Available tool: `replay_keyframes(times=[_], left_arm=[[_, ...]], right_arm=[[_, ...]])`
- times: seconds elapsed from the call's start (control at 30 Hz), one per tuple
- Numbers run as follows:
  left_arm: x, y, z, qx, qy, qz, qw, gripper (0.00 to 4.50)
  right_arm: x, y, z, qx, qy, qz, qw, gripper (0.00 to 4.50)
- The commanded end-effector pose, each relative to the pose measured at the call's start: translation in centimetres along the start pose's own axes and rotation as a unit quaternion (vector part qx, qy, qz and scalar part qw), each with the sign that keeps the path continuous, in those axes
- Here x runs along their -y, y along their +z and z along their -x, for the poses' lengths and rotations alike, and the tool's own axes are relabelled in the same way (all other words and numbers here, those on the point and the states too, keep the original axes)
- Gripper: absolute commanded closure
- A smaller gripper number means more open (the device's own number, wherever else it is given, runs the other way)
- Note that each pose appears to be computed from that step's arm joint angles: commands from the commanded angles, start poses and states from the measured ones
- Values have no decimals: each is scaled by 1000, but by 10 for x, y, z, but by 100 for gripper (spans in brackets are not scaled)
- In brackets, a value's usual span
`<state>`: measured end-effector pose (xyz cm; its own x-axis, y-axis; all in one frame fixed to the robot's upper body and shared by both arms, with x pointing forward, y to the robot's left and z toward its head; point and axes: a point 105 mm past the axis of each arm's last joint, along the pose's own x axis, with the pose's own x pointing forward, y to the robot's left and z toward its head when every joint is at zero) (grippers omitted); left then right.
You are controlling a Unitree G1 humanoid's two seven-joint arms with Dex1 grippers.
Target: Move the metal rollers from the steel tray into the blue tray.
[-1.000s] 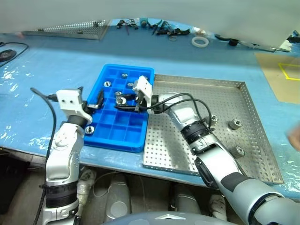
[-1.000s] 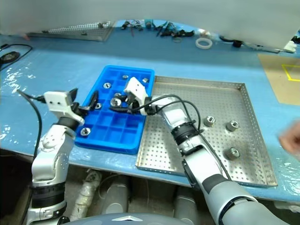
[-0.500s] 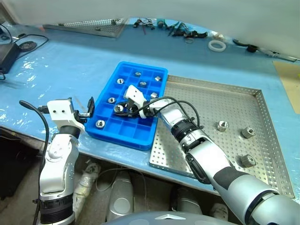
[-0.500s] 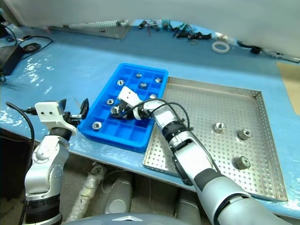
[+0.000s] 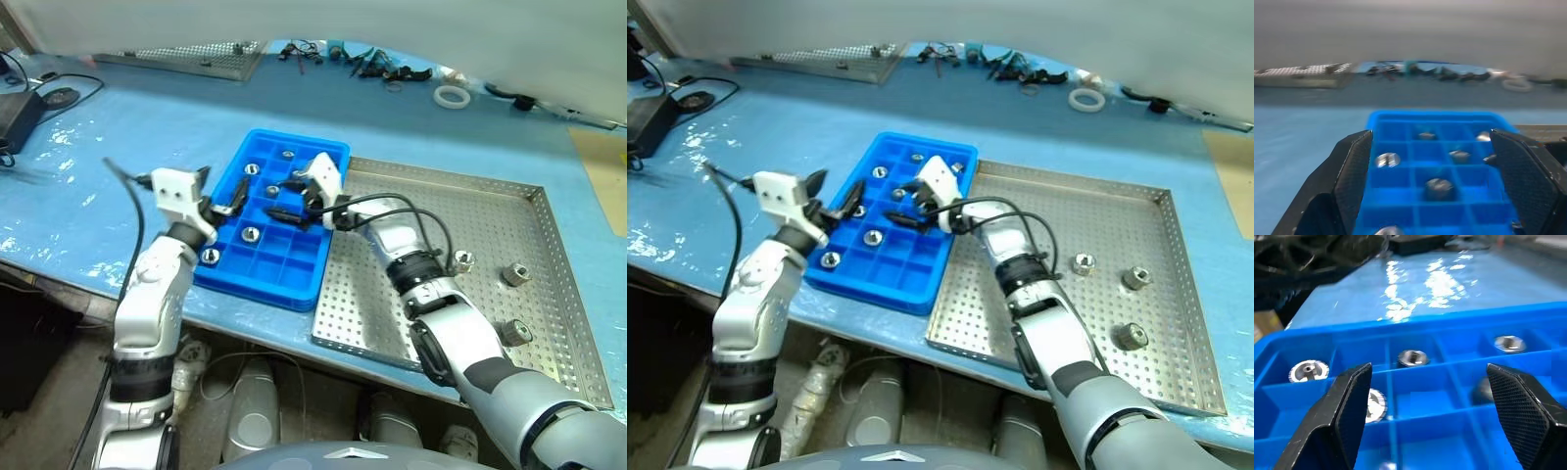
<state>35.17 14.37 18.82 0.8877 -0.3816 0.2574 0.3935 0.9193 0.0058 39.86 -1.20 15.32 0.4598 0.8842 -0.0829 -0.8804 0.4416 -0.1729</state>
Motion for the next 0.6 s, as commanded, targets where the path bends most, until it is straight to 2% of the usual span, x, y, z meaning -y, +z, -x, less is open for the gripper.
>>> replay_keyframes(times=[0.03, 0.23, 0.37, 0.6], left_arm=[[23, 0, -15, 10, -79, 14, 997, 47], [59, -4, -46, 10, -187, 38, 982, 47], [82, -8, -59, 11, -242, 47, 969, 47], [96, -12, -67, 13, -275, 55, 960, 47]], right_arm=[[24, 10, 32, 12, -64, 16, 998, 58], [50, -6, 95, -37, -178, 15, 983, 58], [54, -24, 129, -69, -245, -20, 967, 58], [41, -48, 150, -116, -272, -72, 953, 58]])
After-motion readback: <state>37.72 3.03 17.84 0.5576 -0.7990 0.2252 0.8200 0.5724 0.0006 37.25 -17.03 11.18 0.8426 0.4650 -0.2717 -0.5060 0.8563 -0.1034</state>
